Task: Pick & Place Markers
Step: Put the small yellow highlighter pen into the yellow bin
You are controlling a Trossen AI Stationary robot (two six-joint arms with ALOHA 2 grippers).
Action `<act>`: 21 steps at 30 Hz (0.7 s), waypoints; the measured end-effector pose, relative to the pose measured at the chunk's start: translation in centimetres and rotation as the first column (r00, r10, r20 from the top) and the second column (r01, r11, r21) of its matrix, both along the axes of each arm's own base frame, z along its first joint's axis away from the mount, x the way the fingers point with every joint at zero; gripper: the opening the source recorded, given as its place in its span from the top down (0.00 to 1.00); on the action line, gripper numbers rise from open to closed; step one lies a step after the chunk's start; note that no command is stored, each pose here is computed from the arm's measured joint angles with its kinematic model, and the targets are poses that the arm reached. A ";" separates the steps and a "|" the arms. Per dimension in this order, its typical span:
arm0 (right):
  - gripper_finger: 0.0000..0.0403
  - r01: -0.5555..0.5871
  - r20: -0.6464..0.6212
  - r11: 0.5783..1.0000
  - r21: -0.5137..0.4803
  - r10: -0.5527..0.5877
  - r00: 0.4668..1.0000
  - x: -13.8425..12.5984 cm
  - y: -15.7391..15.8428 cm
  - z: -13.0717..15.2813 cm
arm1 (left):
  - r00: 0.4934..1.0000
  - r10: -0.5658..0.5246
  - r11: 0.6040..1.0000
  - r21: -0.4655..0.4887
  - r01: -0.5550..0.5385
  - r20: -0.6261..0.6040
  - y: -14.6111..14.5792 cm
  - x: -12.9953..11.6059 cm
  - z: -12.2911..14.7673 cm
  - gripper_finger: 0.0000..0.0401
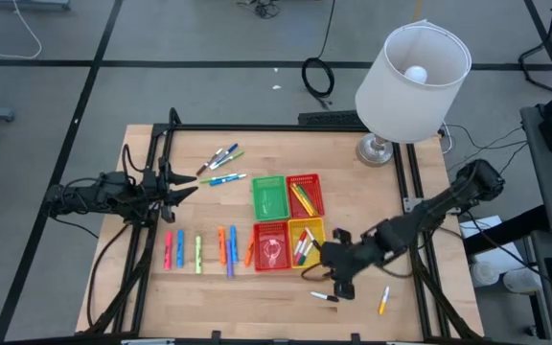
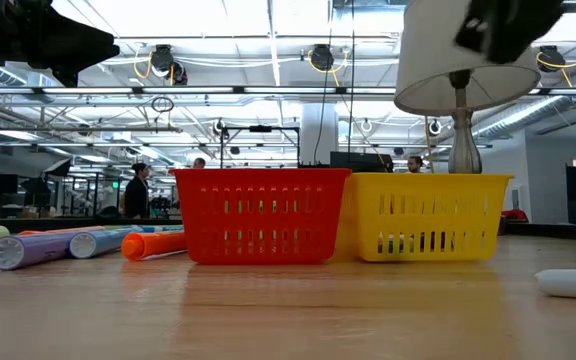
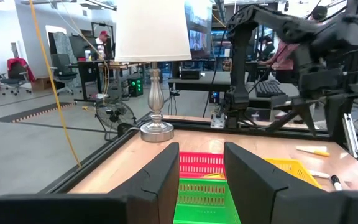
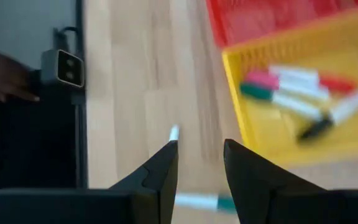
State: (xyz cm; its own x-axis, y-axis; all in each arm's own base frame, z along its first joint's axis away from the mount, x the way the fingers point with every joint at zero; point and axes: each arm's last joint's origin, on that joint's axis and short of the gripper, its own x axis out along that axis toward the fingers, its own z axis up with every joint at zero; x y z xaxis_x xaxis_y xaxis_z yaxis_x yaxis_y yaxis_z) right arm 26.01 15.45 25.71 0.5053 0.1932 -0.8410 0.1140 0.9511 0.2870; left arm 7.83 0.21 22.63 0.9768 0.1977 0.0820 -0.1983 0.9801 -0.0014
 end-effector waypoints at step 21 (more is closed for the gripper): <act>0.76 0.756 -0.719 0.640 -0.141 -0.590 0.366 -4.7 7.8 -4.4 | 1.000 -0.001 1.000 0.000 0.001 0.000 0.0 0.0 0.0 0.67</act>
State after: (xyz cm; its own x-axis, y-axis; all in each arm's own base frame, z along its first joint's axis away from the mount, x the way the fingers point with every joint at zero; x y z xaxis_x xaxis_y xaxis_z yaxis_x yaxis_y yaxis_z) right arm 21.35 23.25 21.32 -0.1262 0.2390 -0.9628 0.9163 0.4000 -0.0208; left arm 7.83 0.20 22.64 0.9770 0.1970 0.0820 -0.1975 0.9803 -0.0013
